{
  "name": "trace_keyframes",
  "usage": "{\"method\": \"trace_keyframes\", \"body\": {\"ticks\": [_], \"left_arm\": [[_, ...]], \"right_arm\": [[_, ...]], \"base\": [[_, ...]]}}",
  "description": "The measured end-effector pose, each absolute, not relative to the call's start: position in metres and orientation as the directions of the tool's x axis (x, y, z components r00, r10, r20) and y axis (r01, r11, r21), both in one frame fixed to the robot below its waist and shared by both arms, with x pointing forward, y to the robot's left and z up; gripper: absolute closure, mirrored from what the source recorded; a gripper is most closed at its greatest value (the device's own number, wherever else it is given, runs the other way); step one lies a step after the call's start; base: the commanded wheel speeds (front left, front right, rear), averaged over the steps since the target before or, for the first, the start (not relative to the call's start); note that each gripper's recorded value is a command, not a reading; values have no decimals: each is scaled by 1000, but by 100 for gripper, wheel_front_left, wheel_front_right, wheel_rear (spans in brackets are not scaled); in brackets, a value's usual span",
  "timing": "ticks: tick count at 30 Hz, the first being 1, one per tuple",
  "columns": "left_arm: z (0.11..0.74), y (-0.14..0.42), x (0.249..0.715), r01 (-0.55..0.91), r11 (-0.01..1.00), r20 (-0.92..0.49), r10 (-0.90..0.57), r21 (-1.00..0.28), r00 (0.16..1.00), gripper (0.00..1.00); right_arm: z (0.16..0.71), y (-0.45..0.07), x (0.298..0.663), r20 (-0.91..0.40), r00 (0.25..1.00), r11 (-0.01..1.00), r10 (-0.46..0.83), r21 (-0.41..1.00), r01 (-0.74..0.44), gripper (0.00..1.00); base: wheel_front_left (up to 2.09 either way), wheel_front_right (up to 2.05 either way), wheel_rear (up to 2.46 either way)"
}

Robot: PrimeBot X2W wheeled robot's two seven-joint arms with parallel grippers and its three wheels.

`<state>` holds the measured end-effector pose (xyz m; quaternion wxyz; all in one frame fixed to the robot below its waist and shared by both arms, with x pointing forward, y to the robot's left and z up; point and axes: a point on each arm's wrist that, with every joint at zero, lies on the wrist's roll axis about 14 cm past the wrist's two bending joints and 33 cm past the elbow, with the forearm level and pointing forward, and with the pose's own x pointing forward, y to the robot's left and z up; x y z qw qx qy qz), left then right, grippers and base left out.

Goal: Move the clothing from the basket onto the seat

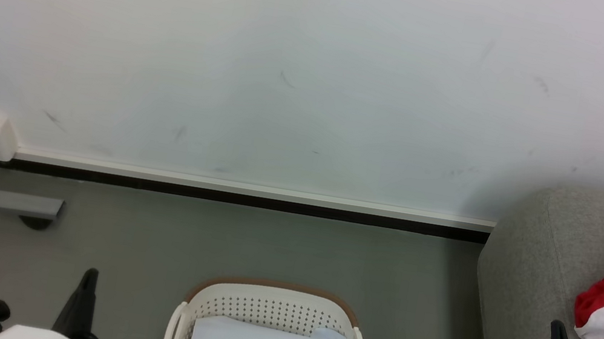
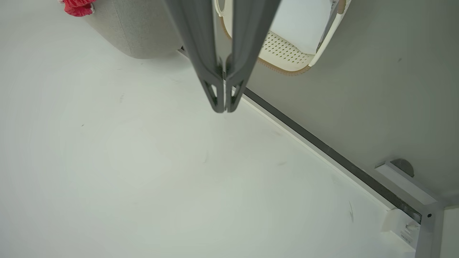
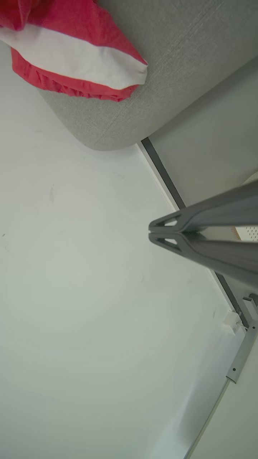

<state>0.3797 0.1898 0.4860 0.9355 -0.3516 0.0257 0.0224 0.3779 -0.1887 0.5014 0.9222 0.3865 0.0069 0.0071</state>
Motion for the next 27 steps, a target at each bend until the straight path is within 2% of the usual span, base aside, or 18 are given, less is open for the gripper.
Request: {"method": "trace_keyframes", "body": {"ticks": [27], "left_arm": [[489, 193, 383, -73, 498, -75, 16, -864, 997, 100]], "right_arm": [[502, -195, 382, -24, 1000, 457, -2, 889, 22, 100]], "base": [[0, 0, 0]]}}
